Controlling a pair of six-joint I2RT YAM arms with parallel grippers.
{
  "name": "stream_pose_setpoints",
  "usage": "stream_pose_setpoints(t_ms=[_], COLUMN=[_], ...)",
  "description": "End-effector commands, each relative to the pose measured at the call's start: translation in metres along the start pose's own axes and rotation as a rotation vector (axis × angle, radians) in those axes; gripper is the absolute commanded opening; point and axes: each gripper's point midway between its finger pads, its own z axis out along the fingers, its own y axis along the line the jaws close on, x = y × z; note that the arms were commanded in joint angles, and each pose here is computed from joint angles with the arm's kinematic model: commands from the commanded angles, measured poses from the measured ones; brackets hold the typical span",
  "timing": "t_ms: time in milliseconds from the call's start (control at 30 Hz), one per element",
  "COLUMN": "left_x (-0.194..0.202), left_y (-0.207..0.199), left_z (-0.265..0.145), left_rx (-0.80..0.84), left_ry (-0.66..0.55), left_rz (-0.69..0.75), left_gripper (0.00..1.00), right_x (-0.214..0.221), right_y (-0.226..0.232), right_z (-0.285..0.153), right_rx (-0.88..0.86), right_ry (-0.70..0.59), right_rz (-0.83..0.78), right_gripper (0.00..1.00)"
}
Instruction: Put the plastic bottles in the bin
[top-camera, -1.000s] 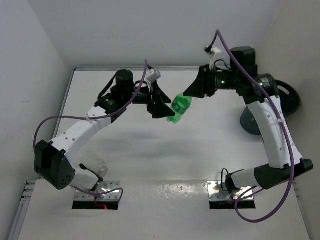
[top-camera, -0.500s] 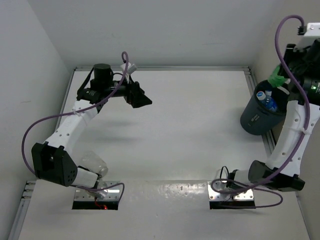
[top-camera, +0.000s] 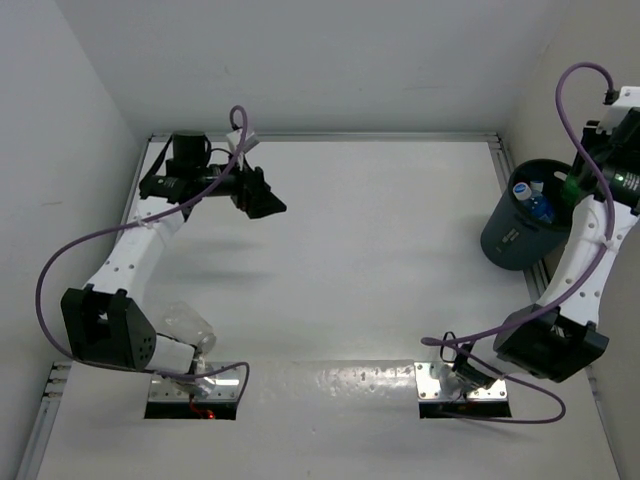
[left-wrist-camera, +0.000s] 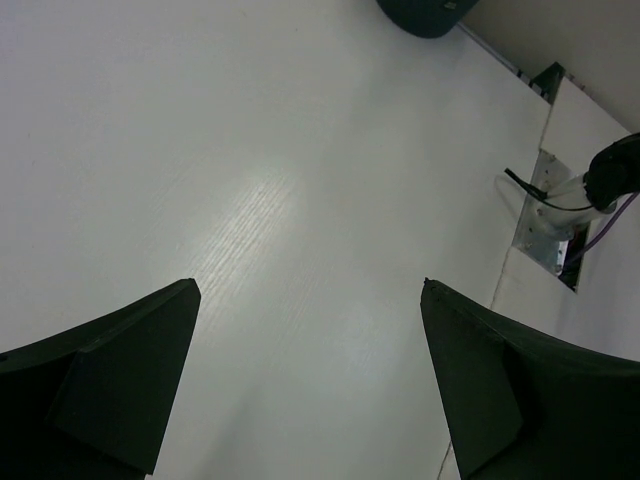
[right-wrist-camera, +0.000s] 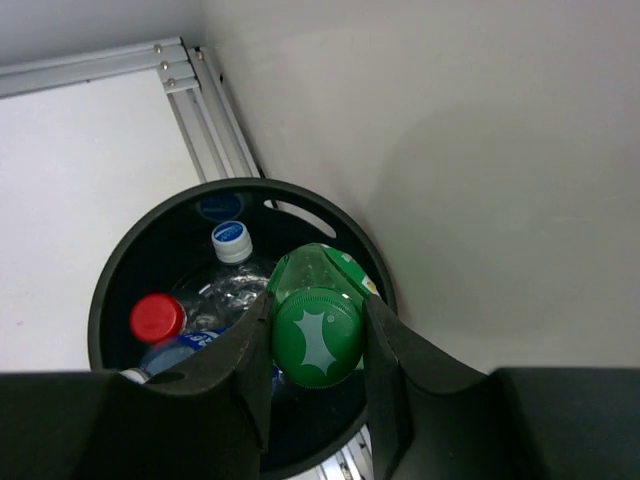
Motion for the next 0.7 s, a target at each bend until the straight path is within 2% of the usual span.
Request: stream_pose_setpoints(t_ms=[0, 67, 100, 167, 200, 233, 300, 367, 400, 433, 467, 500, 533, 667], left_x=[-0.016, -0.006, -0.011, 0.009, 0.007, 0.014, 0.043, 0.054, 0.059, 0.085, 0.090, 0.102, 0.126, 0.166], left_y=[0.004, 0.004, 0.012, 0.018, 0.016, 0.017, 0.017, 0.024, 0.029, 0.033, 0.033, 0.035, 0.038, 0.046], left_z=[-0.021, -0.031, -0.041, -0.052, -0.060, -0.068, -0.079, -0.092, -0.099, -0.107, -0.115, -0.120, -0.126, -0.145], left_rx=[-0.028, -0.032, -0.086, -0.097, -0.090, -0.078, -0.012, -0.067, -0.069, -0.071, -0.061, -0.058, -0.044, -0.015], left_ry=[-0.012, 0.037, 0.052, 0.154, 0.178, 0.217, 0.355, 0.409, 0.438, 0.521, 0.560, 0.608, 0.701, 0.890], left_rz=[0.086, 0.124, 0.155, 0.189, 0.237, 0.261, 0.290, 0.315, 0.427, 0.467, 0.605, 0.641, 0.644, 0.671], left_gripper=[0.99, 0.99, 0.99, 0.99, 0.99, 0.99, 0.97, 0.95, 0.95, 0.95, 0.95, 0.95, 0.95, 0.95], right_x=[-0.014, -0.005, -0.001, 0.004, 0.006, 0.006, 0.005, 0.001, -0.002, -0.009, -0.013, -0.017, -0.021, -0.030], right_y=[-0.002, 0.006, 0.007, 0.010, 0.012, 0.014, 0.021, 0.027, 0.034, 0.042, 0.048, 0.054, 0.062, 0.093], right_z=[0.010, 0.017, 0.019, 0.021, 0.021, 0.019, 0.013, 0.002, -0.001, -0.011, -0.016, -0.021, -0.031, -0.053], right_rx=[0.027, 0.011, 0.008, -0.001, -0.007, -0.013, -0.046, -0.068, -0.102, -0.127, -0.159, -0.181, -0.211, -0.322], right_ry=[-0.078, -0.051, -0.039, -0.019, -0.013, -0.013, -0.014, -0.029, -0.040, -0.060, -0.071, -0.081, -0.088, -0.108], right_rz=[-0.024, -0.037, -0.040, -0.041, -0.039, -0.034, -0.030, -0.024, -0.028, -0.033, -0.032, -0.032, -0.036, -0.059], right_gripper=[0.04, 0.19, 0.38, 0.57, 0.70, 0.74, 0.80, 0.82, 0.83, 0.83, 0.84, 0.84, 0.84, 0.84])
